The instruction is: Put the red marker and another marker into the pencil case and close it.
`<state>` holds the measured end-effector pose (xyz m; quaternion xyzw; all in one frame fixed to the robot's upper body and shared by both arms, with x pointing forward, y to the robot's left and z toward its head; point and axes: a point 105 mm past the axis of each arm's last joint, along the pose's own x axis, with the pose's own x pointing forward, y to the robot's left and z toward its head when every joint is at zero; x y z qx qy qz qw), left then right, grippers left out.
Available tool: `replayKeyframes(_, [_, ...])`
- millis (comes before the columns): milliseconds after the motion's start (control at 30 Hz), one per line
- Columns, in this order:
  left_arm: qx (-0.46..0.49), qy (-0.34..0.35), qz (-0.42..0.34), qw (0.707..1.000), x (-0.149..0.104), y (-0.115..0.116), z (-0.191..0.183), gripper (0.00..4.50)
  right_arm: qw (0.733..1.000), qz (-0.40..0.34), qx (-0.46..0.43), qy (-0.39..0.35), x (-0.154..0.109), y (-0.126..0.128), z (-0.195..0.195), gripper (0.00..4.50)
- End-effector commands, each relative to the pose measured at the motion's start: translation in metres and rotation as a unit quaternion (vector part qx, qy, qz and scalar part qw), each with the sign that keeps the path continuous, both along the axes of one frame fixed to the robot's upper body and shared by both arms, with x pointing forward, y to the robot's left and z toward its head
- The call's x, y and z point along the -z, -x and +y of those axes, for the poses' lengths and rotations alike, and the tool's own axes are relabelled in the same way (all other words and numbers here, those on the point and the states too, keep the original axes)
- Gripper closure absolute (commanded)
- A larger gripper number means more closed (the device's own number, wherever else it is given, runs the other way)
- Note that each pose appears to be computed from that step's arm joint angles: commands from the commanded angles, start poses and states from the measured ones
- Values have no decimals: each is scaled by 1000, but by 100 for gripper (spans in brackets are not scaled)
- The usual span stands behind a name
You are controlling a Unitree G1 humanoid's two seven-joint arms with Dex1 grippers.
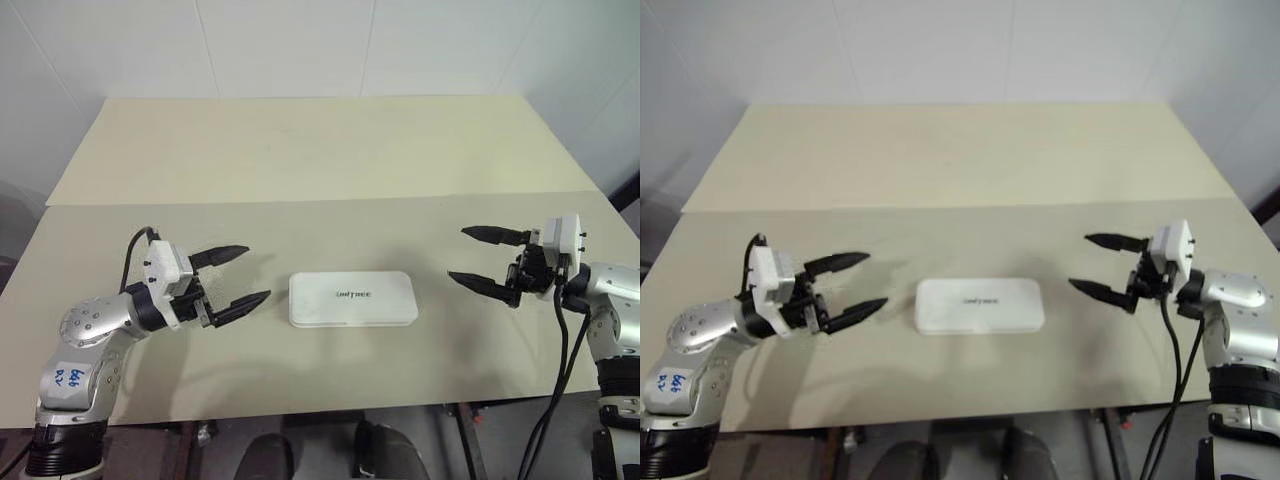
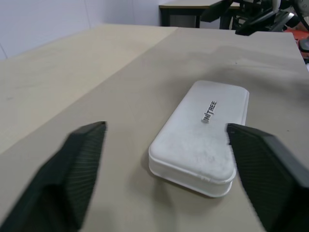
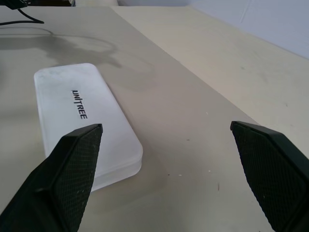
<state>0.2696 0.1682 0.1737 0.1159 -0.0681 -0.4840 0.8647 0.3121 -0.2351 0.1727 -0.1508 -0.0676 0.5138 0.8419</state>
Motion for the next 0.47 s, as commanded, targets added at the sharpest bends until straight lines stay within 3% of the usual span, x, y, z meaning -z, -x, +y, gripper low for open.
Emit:
replayKeyframes(33, [-6, 5, -43, 999, -16, 0, -4, 1, 1000, -14, 14, 7, -7, 0, -15, 0])
replayKeyframes(233, [-17, 9, -73, 997, -29, -5, -4, 1, 999, -22, 44, 11, -9, 0, -33, 0])
replayKeyframes(467, [-31, -7, -51, 998, -21, -3, 0, 1, 998, -35, 41, 12, -14, -6, -26, 0])
